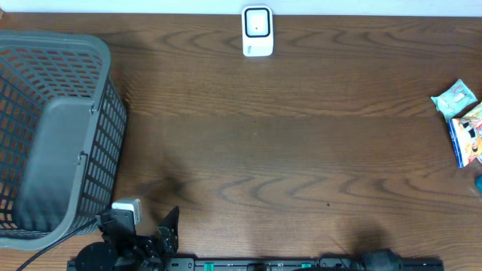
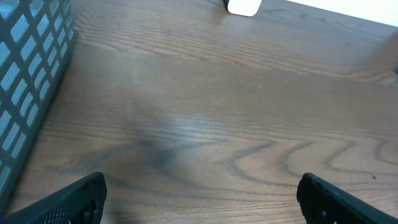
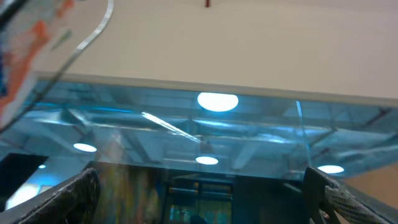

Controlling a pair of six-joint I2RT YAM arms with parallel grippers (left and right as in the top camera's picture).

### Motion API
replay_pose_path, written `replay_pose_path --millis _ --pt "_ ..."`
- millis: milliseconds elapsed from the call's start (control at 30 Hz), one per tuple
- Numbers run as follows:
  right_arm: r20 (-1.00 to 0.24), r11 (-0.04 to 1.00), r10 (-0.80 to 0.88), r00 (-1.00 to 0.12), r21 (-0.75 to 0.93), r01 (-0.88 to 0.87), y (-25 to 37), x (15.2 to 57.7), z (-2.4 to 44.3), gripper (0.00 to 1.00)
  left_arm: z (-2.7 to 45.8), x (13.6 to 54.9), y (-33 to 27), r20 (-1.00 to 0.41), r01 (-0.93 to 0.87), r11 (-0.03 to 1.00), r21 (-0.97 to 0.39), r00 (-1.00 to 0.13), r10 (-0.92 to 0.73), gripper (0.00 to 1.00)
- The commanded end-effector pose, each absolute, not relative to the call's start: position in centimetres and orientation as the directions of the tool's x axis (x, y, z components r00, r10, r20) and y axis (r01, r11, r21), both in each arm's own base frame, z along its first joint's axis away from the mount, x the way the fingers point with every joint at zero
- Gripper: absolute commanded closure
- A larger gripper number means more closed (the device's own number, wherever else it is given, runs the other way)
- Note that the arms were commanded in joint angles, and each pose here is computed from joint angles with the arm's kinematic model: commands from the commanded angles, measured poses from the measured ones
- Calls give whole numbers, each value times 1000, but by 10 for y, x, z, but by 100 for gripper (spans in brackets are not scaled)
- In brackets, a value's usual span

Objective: Scan the item barcode

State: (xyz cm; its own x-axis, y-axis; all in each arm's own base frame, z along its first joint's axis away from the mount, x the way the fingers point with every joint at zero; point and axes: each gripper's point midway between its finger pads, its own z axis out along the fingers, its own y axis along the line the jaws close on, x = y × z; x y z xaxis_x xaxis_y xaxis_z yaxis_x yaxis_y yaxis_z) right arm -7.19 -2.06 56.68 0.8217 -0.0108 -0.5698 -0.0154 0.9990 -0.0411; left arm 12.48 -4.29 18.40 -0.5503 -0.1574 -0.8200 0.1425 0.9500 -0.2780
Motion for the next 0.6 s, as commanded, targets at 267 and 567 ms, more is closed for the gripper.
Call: replay_pose_path --millis 267,567 --pt "-844 999 -43 535 -26 39 -27 -3 498 1 186 125 -42 -823 142 950 -277 -545 -159 2" --pt "-982 989 -146 -116 -145 -22 -21 34 337 1 186 125 -42 -823 142 950 -277 -545 -159 2"
